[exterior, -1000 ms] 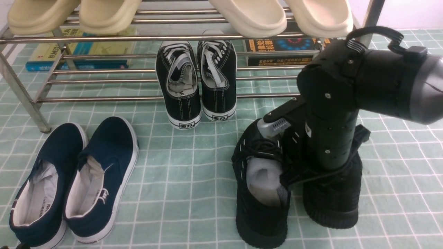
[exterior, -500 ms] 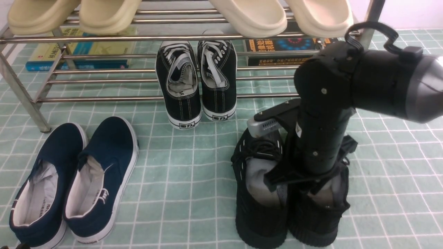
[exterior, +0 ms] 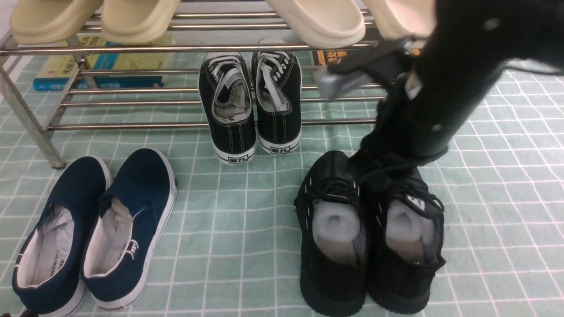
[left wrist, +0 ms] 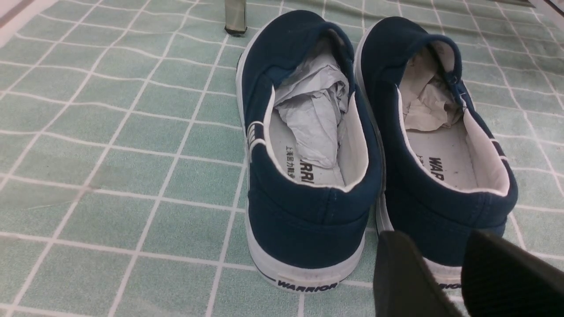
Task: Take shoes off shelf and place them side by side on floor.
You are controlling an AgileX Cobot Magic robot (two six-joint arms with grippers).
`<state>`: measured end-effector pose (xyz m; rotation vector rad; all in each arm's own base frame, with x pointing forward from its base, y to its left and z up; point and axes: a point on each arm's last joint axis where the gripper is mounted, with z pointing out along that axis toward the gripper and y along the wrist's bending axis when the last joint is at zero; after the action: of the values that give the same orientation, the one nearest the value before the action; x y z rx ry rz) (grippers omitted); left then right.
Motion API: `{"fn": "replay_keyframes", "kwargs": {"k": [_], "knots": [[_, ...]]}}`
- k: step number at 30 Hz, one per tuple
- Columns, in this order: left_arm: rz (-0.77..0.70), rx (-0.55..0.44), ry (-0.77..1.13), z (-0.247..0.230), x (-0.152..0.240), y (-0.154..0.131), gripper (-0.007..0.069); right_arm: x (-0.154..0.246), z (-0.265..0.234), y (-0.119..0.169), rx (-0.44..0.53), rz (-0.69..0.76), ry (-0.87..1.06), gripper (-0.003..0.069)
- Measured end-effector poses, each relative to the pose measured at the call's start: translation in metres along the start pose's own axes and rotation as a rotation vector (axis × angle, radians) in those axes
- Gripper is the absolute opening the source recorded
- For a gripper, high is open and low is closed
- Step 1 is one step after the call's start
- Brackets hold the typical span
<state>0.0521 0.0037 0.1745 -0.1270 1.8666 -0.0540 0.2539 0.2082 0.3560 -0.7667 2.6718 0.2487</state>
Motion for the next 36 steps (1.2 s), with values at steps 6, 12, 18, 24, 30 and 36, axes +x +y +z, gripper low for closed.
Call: {"fn": "replay_keyframes", "kwargs": {"k": [6,12,18,24,30,36], "knots": [[0.000,0.000,0.000,0.000,0.000,0.000,0.0240,0.027,-0.072,-0.002,-0.012,-0.038,-0.176,0.0046],[0.000,0.000,0.000,0.000,0.000,0.000,0.0240,0.097,-0.130,-0.017,0.054,-0.071,-0.323,-0.0015],[0.000,0.000,0.000,0.000,0.000,0.000,0.0240,0.171,-0.135,-0.028,0.048,-0.026,-0.516,-0.0015],[0.000,0.000,0.000,0.000,0.000,0.000,0.0240,0.203,-0.089,-0.031,-0.015,-0.008,-0.797,-0.0013],[0.000,0.000,0.000,0.000,0.000,0.000,0.0240,0.212,-0.042,-0.031,-0.054,-0.018,-0.896,-0.0010],[0.000,0.000,0.000,0.000,0.000,0.000,0.0240,0.212,-0.040,-0.030,-0.060,-0.020,-0.926,-0.0007]]}}
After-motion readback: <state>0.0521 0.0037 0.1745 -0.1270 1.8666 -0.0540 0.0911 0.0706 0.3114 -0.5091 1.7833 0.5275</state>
